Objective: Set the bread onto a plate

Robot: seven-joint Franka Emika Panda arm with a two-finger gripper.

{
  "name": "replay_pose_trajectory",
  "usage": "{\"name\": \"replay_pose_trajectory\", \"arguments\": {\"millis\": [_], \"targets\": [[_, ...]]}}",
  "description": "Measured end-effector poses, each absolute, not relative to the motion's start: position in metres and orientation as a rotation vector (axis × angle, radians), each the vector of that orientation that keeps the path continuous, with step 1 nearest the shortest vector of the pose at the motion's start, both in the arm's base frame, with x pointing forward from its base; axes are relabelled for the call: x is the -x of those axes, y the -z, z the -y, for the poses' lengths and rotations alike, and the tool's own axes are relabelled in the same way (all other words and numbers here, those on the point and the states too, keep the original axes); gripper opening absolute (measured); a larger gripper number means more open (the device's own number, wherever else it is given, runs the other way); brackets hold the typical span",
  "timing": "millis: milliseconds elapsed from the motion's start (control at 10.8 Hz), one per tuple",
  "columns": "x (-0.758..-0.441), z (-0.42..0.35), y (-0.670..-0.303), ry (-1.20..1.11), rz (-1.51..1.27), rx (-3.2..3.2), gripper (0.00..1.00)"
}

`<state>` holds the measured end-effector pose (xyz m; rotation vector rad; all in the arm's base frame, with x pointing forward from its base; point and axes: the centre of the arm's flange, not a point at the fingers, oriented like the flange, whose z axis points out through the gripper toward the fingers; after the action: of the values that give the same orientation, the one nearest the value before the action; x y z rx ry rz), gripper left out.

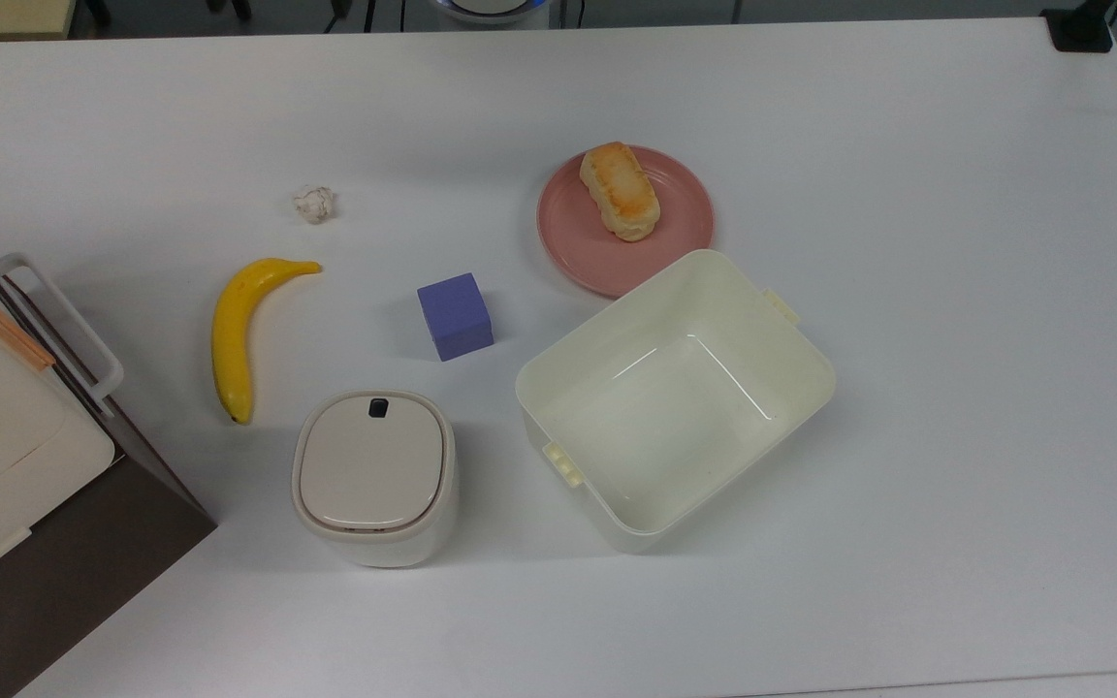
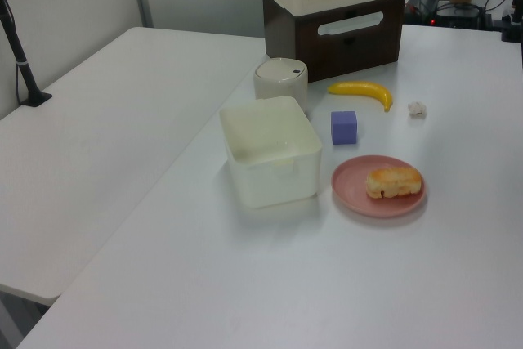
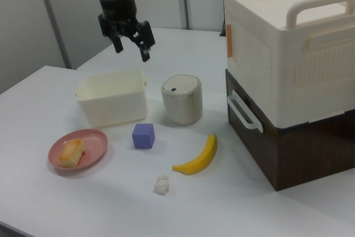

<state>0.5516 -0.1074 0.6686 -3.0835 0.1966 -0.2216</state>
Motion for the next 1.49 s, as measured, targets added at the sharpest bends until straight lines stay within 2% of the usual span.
{"name": "replay_pose_trajectory", "arguments": {"millis": [279, 651, 837, 1209, 1488], "targets": [[-0.519, 0.096, -0.694, 0.149, -0.198, 3.09, 1.0], [-0.502, 0.109, -0.704, 0.146, -0.339, 3.078, 1.0], [-0.503, 0.124, -0.69, 0.104, -0.379, 3.068, 1.0], [-0.53, 0.102, -0.662, 0.134, -0.314, 3.064, 1.0], [-0.533, 0.088, -0.658, 0.123, -0.279, 3.066, 1.0]]}}
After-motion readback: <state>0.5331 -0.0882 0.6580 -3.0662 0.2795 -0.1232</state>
